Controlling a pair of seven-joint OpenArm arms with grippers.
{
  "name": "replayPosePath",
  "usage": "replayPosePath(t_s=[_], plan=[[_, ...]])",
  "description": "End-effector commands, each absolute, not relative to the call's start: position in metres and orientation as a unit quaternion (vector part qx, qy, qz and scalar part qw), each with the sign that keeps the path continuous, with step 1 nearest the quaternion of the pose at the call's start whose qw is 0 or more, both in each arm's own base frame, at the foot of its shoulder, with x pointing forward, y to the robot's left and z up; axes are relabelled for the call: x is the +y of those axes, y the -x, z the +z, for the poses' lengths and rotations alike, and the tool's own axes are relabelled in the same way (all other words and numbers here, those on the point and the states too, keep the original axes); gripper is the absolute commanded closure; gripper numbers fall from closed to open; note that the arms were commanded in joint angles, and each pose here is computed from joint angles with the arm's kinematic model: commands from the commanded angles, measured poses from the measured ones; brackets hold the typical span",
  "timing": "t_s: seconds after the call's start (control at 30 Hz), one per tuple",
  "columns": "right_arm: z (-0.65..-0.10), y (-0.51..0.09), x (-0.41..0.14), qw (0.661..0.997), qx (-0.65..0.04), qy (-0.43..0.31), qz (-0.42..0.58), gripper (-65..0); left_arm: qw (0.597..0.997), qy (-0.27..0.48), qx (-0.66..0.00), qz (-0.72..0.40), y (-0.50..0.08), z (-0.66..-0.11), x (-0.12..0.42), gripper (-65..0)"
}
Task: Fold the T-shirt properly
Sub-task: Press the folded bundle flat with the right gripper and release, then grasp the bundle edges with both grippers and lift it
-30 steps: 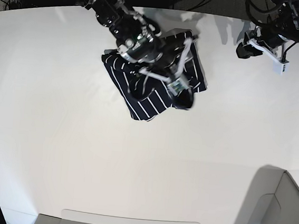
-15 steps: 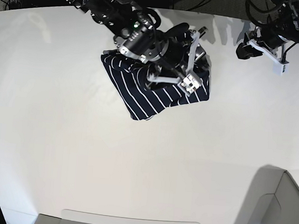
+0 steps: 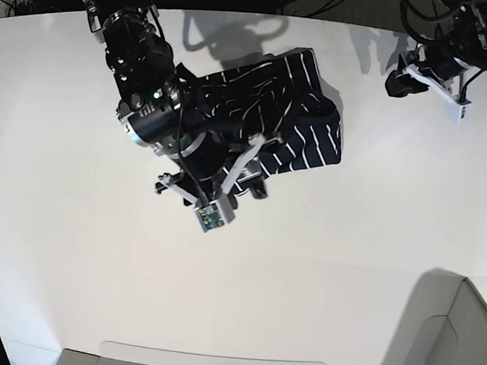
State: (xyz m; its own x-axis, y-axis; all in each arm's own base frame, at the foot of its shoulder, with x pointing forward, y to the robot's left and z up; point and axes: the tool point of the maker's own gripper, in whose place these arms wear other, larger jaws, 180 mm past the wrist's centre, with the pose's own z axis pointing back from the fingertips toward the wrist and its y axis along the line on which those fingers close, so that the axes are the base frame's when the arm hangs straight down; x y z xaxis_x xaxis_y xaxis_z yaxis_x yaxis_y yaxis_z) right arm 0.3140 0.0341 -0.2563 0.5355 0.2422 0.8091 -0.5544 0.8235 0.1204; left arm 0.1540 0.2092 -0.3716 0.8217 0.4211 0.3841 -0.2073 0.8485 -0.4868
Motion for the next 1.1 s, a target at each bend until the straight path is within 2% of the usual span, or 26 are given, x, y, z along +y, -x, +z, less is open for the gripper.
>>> replayPosePath(t_s=[0.0,0.07,0.13,0.2,0.3,0.37,0.57,0.73,0.8,0.9,1.0,1.07], plan=[[-0.254,-0.313,0.042,0.852,-0.421,-0.202,0.239,-27.9,0.927,0.218,-0.257,0.166,-0.157,-0.365,0.211,-18.0],[-0.278,-0.304,0.041,0.866,-0.386,-0.203,0.244,-27.9,0.927,0.218,-0.257,0.166,-0.157,-0.365,0.211,-18.0],[-0.292,-0.283,0.055,0.865,-0.354,-0.226,0.274,-27.9,0.926,0.217,-0.258,0.167,-0.157,-0.365,0.212,-18.0],[-0.308,-0.246,0.068,0.851,-0.308,-0.247,0.346,-27.9,0.925,0.206,-0.265,0.180,-0.156,-0.363,0.223,-18.0],[-0.325,-0.186,0.085,0.802,-0.238,-0.273,0.474,-27.9,0.919,0.186,-0.284,0.202,-0.157,-0.356,0.243,-18.0],[-0.328,-0.172,0.086,0.794,-0.223,-0.281,0.490,-27.9,0.914,0.171,-0.295,0.219,-0.156,-0.351,0.258,-18.0],[-0.297,-0.199,0.079,0.795,-0.285,-0.278,0.457,-27.9,0.912,0.161,-0.300,0.229,-0.153,-0.349,0.267,-18.0],[-0.263,-0.284,0.039,0.827,-0.372,-0.244,0.345,-27.1,0.909,0.176,-0.315,0.207,-0.166,-0.342,0.255,-17.1],[-0.260,-0.317,0.009,0.845,-0.386,-0.220,0.299,-24.1,0.908,0.202,-0.325,0.171,-0.183,-0.334,0.232,-12.6],[-0.274,-0.350,-0.030,0.873,-0.372,-0.190,0.253,-13.9,0.900,0.252,-0.338,0.110,-0.204,-0.320,0.189,0.0],[-0.294,-0.363,-0.061,0.895,-0.344,-0.160,0.235,-2.6,0.896,0.286,-0.333,0.070,-0.216,-0.316,0.157,0.0],[-0.308,-0.366,-0.080,0.908,-0.322,-0.144,0.226,0.0,0.896,0.308,-0.319,0.030,-0.218,-0.317,0.132,0.0]])
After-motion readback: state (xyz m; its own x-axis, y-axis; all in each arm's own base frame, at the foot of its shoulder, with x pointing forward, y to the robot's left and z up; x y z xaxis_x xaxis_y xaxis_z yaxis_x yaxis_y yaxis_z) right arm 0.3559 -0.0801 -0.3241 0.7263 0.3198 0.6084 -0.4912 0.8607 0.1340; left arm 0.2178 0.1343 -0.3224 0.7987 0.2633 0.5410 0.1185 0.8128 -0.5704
